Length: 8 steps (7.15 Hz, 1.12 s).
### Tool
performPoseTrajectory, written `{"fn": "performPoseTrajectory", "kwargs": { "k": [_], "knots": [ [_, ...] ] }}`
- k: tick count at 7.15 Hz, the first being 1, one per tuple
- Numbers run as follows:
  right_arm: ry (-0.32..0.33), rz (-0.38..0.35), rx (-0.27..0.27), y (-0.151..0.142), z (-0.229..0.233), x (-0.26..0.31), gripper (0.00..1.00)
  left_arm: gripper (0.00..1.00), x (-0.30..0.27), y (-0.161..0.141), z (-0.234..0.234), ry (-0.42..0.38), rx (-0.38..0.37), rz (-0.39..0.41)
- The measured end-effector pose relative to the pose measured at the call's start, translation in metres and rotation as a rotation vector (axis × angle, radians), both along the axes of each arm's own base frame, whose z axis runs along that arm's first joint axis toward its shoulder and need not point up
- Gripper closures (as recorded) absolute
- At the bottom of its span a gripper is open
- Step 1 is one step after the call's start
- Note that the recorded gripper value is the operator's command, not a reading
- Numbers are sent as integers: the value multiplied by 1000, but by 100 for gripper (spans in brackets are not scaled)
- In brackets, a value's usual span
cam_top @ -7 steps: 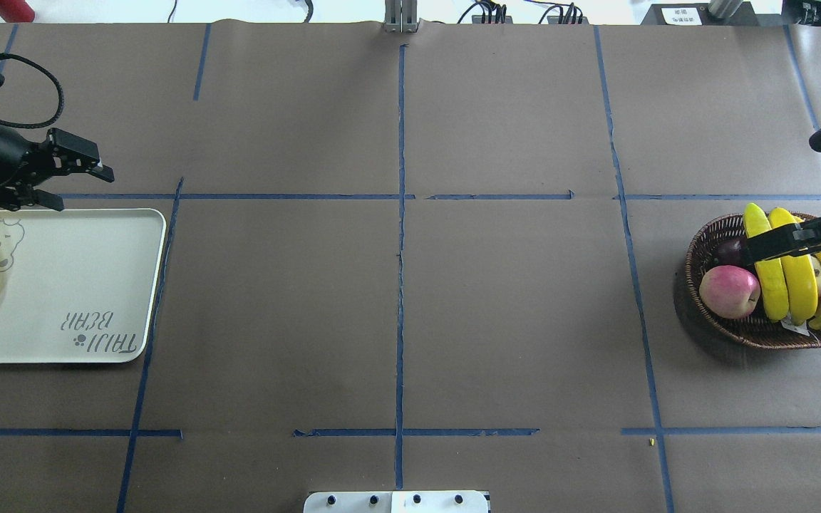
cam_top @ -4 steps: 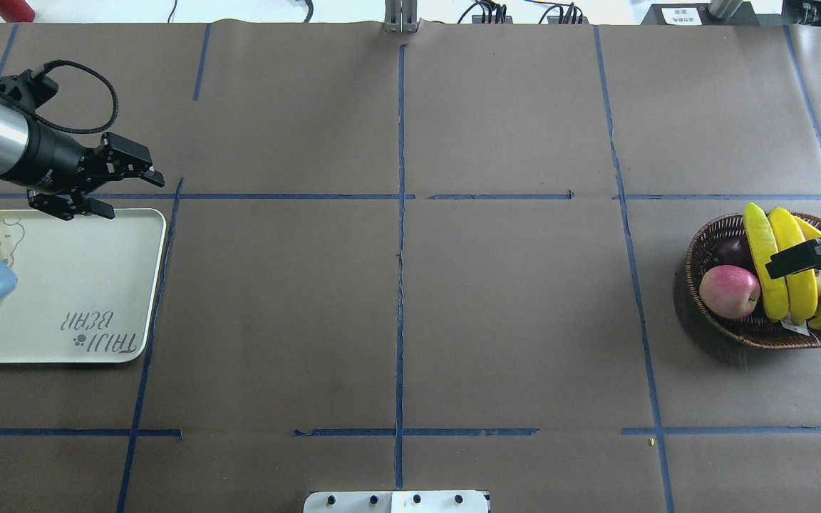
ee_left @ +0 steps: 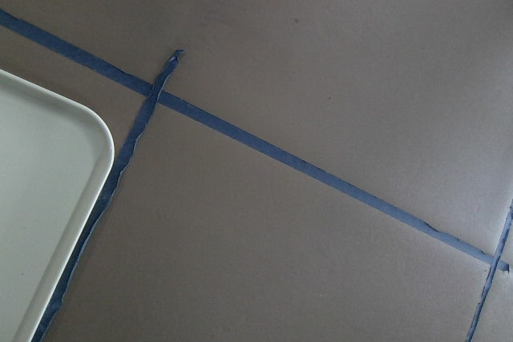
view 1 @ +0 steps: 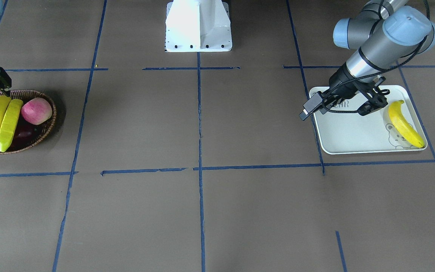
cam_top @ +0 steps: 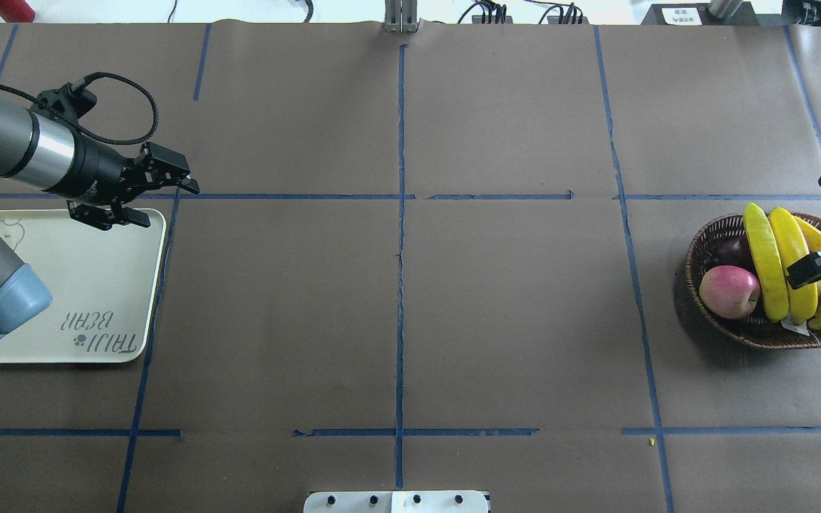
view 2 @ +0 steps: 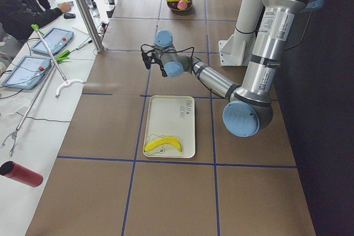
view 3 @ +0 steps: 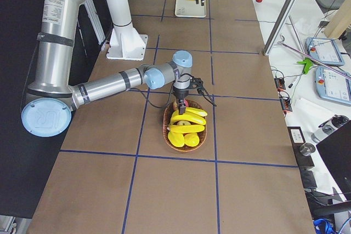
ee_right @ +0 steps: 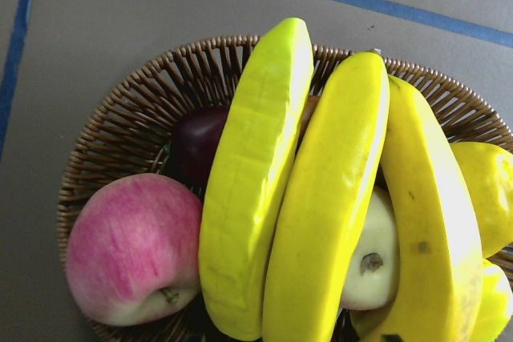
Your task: Transfer all bananas from basket to plate
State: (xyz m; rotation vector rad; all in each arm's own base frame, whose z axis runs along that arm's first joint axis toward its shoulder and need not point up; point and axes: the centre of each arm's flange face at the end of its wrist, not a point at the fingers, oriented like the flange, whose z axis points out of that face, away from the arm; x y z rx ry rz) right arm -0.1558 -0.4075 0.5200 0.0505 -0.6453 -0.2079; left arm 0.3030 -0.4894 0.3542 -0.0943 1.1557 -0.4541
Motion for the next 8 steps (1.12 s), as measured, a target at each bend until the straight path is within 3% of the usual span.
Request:
{"fn": "performPoseTrajectory", "kwargs": {
  "k": [8],
  "knots": [
    [16,-14,-15,-20,18,-14,26,1,0,1,-3,6,-2,-2]
  ]
}}
